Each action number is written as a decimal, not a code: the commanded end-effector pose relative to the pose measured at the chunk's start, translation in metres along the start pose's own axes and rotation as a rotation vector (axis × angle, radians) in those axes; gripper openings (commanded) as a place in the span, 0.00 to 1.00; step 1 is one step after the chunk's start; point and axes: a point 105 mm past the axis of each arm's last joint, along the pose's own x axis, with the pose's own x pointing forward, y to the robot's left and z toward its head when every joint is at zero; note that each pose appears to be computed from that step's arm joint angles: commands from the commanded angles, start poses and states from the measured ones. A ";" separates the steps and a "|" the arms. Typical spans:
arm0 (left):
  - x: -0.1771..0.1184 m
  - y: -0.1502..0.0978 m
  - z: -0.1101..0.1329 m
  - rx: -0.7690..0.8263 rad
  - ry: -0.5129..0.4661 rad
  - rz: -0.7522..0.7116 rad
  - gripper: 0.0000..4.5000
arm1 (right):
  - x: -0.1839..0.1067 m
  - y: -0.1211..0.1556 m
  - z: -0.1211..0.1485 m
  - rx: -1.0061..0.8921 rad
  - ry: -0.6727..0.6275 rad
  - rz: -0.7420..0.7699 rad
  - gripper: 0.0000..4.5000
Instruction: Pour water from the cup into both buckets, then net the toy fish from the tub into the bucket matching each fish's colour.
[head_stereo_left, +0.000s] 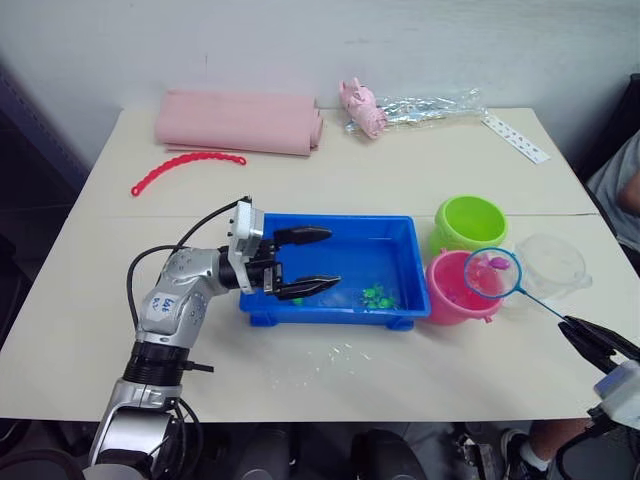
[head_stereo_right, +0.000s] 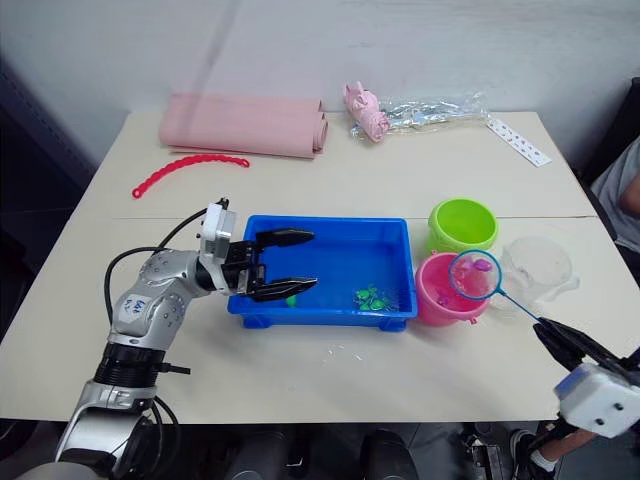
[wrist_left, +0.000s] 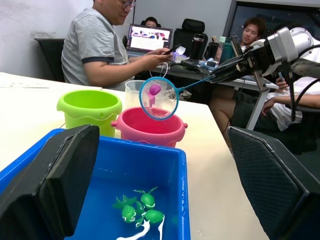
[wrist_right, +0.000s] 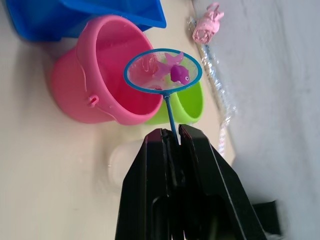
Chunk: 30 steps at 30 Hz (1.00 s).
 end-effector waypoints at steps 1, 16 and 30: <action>0.003 -0.003 0.005 0.033 -0.011 -0.010 0.99 | -0.001 -0.002 -0.004 -0.205 0.035 -0.016 0.00; 0.003 -0.001 0.006 0.038 -0.026 0.009 0.99 | -0.002 -0.009 -0.005 -0.527 0.039 -0.054 0.00; -0.021 0.004 0.008 0.036 -0.003 0.080 0.99 | 0.025 -0.031 0.049 0.020 -0.253 -0.012 0.00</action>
